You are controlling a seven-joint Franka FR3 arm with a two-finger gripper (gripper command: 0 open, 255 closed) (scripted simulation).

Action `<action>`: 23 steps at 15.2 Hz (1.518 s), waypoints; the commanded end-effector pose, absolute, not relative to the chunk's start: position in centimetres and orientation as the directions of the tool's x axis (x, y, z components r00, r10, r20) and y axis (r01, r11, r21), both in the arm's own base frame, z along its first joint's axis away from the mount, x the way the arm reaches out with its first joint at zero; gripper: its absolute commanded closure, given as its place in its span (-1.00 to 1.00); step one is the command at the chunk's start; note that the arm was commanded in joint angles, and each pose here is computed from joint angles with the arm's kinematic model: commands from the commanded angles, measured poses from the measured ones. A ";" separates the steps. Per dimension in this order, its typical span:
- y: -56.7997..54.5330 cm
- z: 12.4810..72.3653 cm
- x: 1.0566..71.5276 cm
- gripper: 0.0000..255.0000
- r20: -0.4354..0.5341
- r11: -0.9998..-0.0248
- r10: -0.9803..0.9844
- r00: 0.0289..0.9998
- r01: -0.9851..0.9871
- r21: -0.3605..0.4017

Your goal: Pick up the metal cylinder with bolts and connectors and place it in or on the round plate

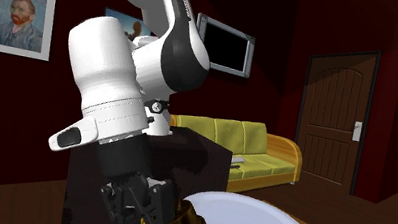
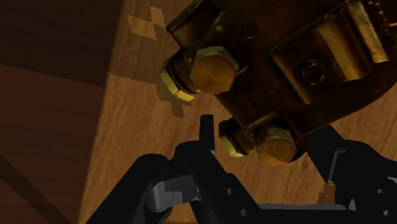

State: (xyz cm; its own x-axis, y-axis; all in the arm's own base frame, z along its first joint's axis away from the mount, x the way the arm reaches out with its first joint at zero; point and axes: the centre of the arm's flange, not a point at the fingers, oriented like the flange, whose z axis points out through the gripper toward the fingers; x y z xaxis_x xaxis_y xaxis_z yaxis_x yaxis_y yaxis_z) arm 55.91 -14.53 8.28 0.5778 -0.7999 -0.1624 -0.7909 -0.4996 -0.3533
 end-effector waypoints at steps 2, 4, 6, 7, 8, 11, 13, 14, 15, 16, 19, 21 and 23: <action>-14.5 8.3 55.9 1.00 -0.164 -0.500 -0.799 0.579 -0.791 -0.353; -14.4 8.8 55.9 1.00 -0.164 -0.500 -0.799 0.579 -0.791 -0.353; -14.4 9.8 55.9 1.00 -0.164 -0.500 -0.799 0.579 -0.791 -0.353; -14.4 10.4 55.9 1.00 -0.164 -0.500 -0.799 0.579 -0.791 -0.353; -14.4 10.9 55.9 1.00 -0.164 -0.500 -0.799 0.579 -0.791 -0.353; -14.4 12.5 55.9 1.00 -0.164 -0.500 -0.799 0.579 -0.791 -0.353; -14.4 13.5 55.9 1.00 -0.164 -0.500 -0.799 0.579 -0.791 -0.353; -14.4 14.1 55.9 1.00 -0.164 -0.500 -0.799 0.579 -0.791 -0.353; -14.4 14.6 55.9 1.00 -0.164 -0.500 -0.799 0.579 -0.791 -0.353; -14.4 15.1 55.9 1.00 -0.164 -0.500 -0.799 0.579 -0.791 -0.353; -14.4 16.7 55.9 1.00 -0.164 -0.500 -0.799 0.579 -0.791 -0.353; -13.2 17.0 55.5 1.00 -0.164 -0.500 -0.799 0.579 -0.791 -0.353; -10.6 17.0 54.9 1.00 -0.164 -0.500 -0.799 0.579 -0.791 -0.353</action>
State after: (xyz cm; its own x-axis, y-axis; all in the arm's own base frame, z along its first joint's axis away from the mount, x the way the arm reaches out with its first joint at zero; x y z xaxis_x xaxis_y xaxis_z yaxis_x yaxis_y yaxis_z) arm 55.20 -11.70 17.06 0.5788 -0.7988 -0.1642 -0.7906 -0.5003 -0.3532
